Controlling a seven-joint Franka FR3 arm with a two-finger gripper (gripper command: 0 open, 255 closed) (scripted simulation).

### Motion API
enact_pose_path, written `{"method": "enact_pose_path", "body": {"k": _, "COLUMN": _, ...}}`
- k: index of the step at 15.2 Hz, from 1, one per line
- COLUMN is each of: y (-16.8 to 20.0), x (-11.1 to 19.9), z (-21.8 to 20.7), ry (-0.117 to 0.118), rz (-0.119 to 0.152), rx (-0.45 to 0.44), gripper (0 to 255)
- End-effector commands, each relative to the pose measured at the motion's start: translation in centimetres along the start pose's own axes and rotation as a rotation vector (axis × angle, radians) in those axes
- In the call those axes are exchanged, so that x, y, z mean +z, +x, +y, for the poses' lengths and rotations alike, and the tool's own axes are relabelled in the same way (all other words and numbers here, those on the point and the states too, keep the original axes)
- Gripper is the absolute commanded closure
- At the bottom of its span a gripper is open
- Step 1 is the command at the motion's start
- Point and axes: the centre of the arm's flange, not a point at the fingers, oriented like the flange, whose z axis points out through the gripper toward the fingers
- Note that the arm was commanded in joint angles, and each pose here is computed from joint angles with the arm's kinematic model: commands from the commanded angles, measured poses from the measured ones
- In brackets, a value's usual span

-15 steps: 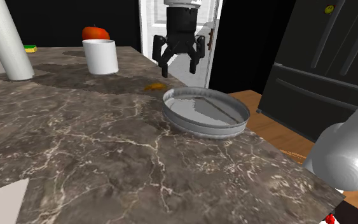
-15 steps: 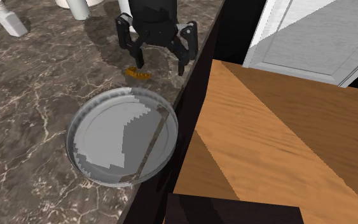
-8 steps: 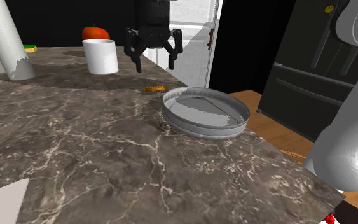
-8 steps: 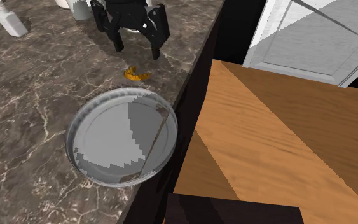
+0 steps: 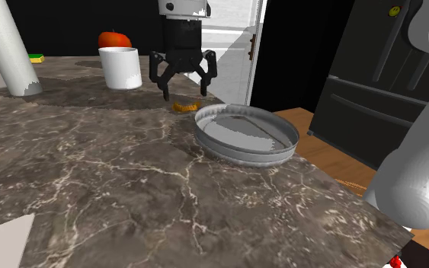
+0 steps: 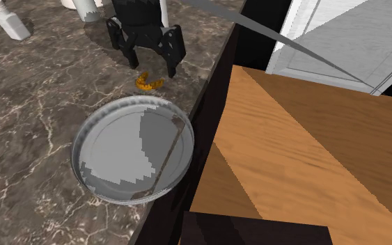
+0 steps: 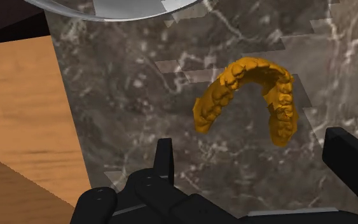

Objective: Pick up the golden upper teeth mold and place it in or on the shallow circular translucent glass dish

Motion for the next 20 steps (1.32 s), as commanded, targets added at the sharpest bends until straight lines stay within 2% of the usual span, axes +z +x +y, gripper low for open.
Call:
{"method": "enact_pose_path", "body": {"k": 1, "y": 0.0, "x": 0.1, "z": 0.0, "ry": 0.0, "rz": 0.0, "rx": 0.0, "gripper": 0}}
{"method": "enact_pose_path", "body": {"k": 5, "y": 0.0, "x": 0.1, "z": 0.0, "ry": 0.0, "rz": 0.0, "rx": 0.0, "gripper": 0}}
{"method": "enact_pose_path", "body": {"k": 6, "y": 0.0, "x": 0.1, "z": 0.0, "ry": 0.0, "rz": 0.0, "rx": 0.0, "gripper": 255}}
{"method": "enact_pose_path", "body": {"k": 15, "y": 0.0, "x": 0.1, "z": 0.0, "ry": 0.0, "rz": 0.0, "rx": 0.0, "gripper": 255}}
{"method": "enact_pose_path", "body": {"k": 20, "y": 0.0, "x": -2.6, "z": 0.1, "ry": 0.0, "rz": 0.0, "rx": 0.0, "gripper": 255}}
